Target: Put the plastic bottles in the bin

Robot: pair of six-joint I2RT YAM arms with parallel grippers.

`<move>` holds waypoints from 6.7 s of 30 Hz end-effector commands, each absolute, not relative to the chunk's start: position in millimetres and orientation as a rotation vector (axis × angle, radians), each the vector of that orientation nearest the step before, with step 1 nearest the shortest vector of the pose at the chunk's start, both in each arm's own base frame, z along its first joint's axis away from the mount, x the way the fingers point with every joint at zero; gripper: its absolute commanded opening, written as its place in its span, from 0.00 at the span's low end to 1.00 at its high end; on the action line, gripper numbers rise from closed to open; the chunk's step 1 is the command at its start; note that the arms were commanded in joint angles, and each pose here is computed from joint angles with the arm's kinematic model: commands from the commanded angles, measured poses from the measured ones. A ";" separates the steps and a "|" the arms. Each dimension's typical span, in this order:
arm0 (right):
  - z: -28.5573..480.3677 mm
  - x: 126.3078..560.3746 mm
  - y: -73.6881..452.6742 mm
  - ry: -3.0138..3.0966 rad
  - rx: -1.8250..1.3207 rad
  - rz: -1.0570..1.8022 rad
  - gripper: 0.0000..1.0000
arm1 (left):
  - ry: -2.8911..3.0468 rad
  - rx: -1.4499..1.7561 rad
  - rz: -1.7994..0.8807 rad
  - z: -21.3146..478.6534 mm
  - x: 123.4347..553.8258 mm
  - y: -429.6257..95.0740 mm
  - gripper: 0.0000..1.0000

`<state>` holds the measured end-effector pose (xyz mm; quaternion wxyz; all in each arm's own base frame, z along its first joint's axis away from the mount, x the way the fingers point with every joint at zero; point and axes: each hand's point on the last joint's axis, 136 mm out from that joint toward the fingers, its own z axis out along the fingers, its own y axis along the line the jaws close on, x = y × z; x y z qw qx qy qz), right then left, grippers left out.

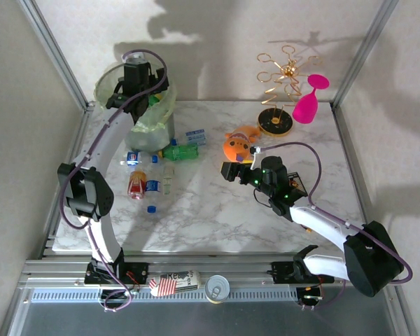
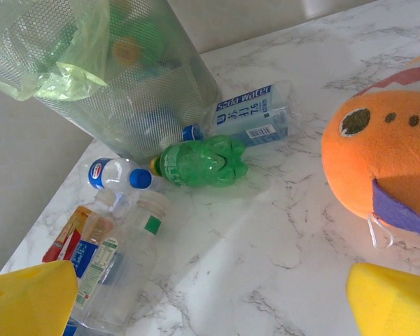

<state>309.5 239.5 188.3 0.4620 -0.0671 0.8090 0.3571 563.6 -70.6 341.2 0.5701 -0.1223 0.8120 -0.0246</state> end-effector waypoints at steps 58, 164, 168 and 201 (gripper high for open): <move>168.5 328.2 250.5 2.006 -0.018 0.970 0.99 | 2.509 -0.116 -0.002 45.0 311.9 -147.4 0.88; 221.4 287.5 248.8 1.811 -0.307 1.002 0.99 | 1.919 -0.316 -0.048 337.6 542.4 -37.1 0.96; 220.7 287.5 249.9 1.812 -0.308 1.008 0.99 | 1.886 -0.323 -0.071 354.5 534.8 -37.1 1.00; 201.7 320.1 275.5 1.893 -0.222 1.085 0.99 | 1.979 -0.397 -0.331 239.0 340.8 -41.4 0.99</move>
